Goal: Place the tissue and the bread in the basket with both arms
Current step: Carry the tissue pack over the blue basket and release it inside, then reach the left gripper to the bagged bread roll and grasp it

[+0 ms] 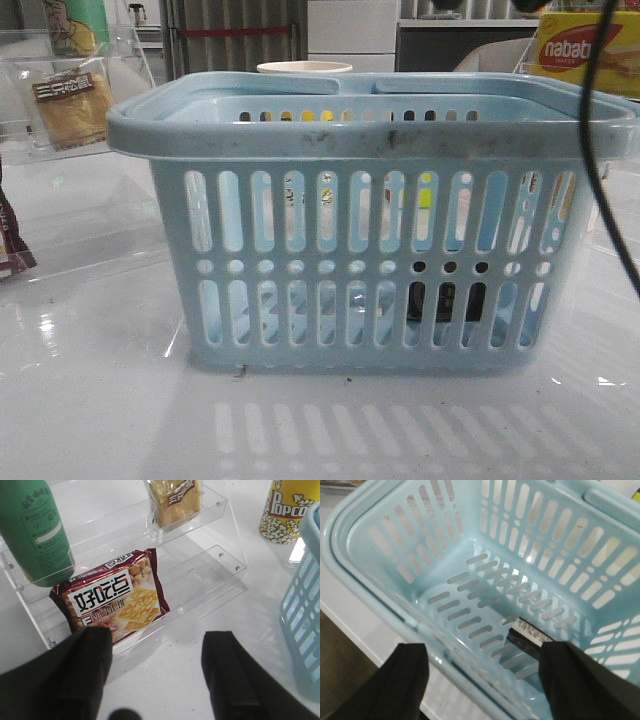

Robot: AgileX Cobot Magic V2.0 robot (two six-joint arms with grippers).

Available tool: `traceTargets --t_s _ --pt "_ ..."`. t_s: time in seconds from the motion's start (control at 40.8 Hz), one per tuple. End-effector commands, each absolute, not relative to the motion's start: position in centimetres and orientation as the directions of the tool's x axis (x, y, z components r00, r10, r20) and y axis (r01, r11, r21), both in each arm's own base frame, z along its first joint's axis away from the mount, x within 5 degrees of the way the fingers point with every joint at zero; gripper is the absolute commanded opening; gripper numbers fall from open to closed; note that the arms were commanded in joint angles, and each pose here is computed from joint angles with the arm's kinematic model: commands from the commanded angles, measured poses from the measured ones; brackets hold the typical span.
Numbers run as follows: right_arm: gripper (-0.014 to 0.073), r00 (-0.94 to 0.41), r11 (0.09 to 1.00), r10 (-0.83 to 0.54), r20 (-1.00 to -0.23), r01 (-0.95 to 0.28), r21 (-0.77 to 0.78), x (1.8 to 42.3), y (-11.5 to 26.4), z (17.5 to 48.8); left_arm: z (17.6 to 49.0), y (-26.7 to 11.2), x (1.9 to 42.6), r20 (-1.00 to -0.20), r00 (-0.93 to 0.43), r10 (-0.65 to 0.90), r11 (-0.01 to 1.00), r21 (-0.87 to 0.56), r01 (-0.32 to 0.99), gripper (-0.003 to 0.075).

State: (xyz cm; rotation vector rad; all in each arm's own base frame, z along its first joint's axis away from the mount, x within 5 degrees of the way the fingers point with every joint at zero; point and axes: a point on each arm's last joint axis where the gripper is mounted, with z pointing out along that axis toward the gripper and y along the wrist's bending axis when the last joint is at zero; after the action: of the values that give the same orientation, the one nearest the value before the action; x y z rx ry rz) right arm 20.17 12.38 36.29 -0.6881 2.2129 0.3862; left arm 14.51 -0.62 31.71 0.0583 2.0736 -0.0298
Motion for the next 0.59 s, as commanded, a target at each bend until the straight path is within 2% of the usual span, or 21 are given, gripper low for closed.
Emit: traceTargets --t_s 0.0,0.245,0.563 --pt "0.057 -0.461 0.81 -0.3 -0.835 -0.586 0.033 18.2 11.2 37.8 33.1 -0.7 15.3 -0.922 -0.387 0.018 0.998 -0.004 0.055 0.0457" --pt "0.057 -0.443 0.81 -0.29 -0.848 -0.586 0.03 16.1 10.0 37.4 33.4 -0.9 18.9 -0.889 -0.457 0.02 0.998 -0.006 0.055 0.0589" --pt "0.057 -0.446 0.809 -0.292 -0.846 -0.587 0.03 16.1 10.0 37.3 35.3 -1.2 27.0 -0.873 -0.487 0.021 0.998 -0.006 0.055 0.0583"
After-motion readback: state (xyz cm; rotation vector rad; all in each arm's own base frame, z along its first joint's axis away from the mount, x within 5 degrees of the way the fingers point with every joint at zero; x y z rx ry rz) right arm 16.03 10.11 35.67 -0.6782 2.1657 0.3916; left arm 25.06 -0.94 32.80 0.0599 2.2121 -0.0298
